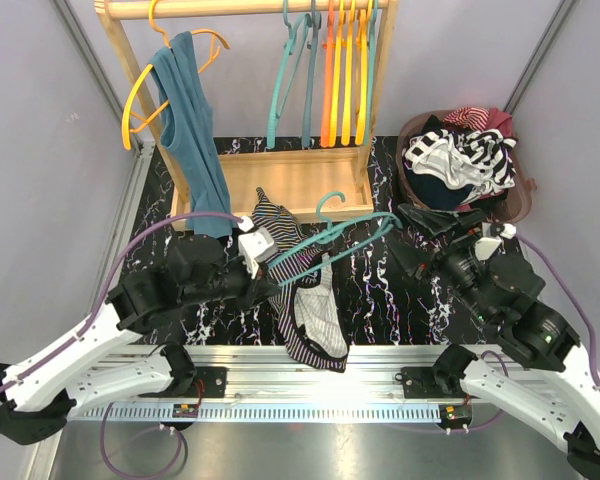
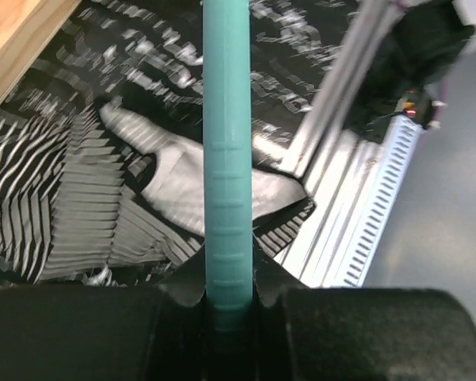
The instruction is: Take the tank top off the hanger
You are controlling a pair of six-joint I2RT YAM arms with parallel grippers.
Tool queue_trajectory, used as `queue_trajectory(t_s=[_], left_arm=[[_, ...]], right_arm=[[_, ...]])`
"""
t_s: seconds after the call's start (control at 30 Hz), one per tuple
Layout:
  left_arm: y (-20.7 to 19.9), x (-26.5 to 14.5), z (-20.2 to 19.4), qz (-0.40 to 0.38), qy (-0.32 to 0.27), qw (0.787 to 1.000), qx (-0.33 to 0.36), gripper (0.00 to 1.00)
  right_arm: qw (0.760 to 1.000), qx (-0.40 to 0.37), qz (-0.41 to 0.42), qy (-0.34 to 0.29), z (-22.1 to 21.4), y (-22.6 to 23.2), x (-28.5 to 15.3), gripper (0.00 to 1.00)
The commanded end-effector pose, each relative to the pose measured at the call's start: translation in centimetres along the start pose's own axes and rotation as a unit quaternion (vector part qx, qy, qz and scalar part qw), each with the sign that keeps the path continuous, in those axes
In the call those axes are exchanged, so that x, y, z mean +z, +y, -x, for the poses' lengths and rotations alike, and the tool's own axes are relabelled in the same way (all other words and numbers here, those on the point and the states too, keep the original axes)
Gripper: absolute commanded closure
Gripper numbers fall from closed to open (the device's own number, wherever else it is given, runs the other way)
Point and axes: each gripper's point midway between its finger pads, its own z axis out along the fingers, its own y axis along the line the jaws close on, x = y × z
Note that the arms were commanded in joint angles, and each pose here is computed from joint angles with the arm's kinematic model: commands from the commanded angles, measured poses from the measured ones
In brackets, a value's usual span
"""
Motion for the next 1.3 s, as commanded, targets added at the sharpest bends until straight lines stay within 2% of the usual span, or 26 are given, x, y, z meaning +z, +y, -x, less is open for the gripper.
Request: queue_trajectory(t_s=[0.0,0.03,0.13,0.17,0.33,0.5,0.57,0.6,0.63,0.67,0.7,0.77,0.8,0.83,0.87,0.9,0.97,1.0,1.13,1.27], left_arm=[[2.4,-2.5,-0.1,0.096,0.032,0.994,-0.042,1.0],[2.3,-3.1,0.1,0.103,0.035,0.992,-0.06,1.0],[4.2,-5.4,-1.4,0.187,0.06,0.974,-0.111,1.0],[5.6,-6.8,-1.5,0.238,0.049,0.963,-0.119,1.0],[8.1,-11.8,-2.5,0.36,0.028,0.915,-0.183,1.0],[10.3,-14.2,-0.6,0.426,0.002,0.89,-0.164,1.0],[11.0,-13.5,1.1,0.423,0.006,0.896,-0.132,1.0],[11.9,-13.7,3.4,0.43,-0.029,0.892,-0.135,1.0],[12.5,-13.7,4.5,0.429,-0.028,0.896,-0.115,1.0],[13.7,-13.1,5.1,0.429,-0.022,0.895,-0.123,1.0],[14.3,-13.5,7.6,0.429,-0.053,0.894,-0.117,1.0],[16.1,-13.0,9.4,0.438,-0.046,0.892,-0.101,1.0],[17.1,-14.4,11.7,0.452,-0.076,0.883,-0.101,1.0],[17.6,-14.5,12.9,0.452,-0.083,0.884,-0.09,1.0],[18.5,-13.3,13.7,0.442,-0.077,0.889,-0.086,1.0],[18.5,-14.1,16.1,0.442,-0.103,0.888,-0.07,1.0],[19.1,-12.7,17.8,0.423,-0.107,0.898,-0.06,1.0],[18.8,-13.2,19.7,0.417,-0.129,0.898,-0.052,1.0],[19.8,-11.9,22.4,0.403,-0.133,0.905,-0.035,1.0],[22.7,-10.2,23.7,0.406,-0.115,0.906,-0.03,1.0]], right_arm=[[0.999,-0.03,0.014,-0.041,1.7,2.1,-1.6,0.0],[0.998,-0.034,0.021,-0.053,2.3,2.8,-2.1,0.0],[0.995,-0.059,0.021,-0.072,3.1,3.2,-2.9,0.0],[0.995,-0.067,0.022,-0.075,3.3,3.4,-3.1,0.0],[0.989,-0.129,0.002,-0.075,3.4,3.7,-3.7,0.0],[0.981,-0.188,-0.032,-0.043,2.3,2.6,-3.1,0.0],[0.972,-0.231,-0.048,-0.002,0.7,2.0,-2.3,0.0],[0.967,-0.248,-0.053,0.016,0.0,1.7,-1.9,0.0],[0.961,-0.263,-0.069,0.052,-1.4,1.0,-1.1,0.0],[0.95,-0.293,-0.082,0.075,-1.9,0.1,-0.8,0.0],[0.941,-0.31,-0.089,0.099,-2.7,-0.6,-0.4,0.0],[0.916,-0.342,-0.127,0.168,-4.6,-3.3,0.5,0.0],[0.907,-0.349,-0.134,0.196,-5.4,-4.2,0.6,0.0],[0.894,-0.357,-0.15,0.223,-6.1,-5.6,1.0,0.0],[0.882,-0.375,-0.16,0.236,-6.1,-6.6,1.0,0.0],[0.875,-0.383,-0.166,0.245,-6.1,-7.4,0.9,0.0],[0.856,-0.406,-0.185,0.261,-5.7,-9.7,0.7,0.0],[0.85,-0.412,-0.19,0.267,-5.6,-10.4,0.6,0.0],[0.816,-0.431,-0.224,0.313,-5.8,-14.2,0.3,0.0],[0.789,-0.463,-0.242,0.324,-5.0,-16.7,0.7,0.0]])
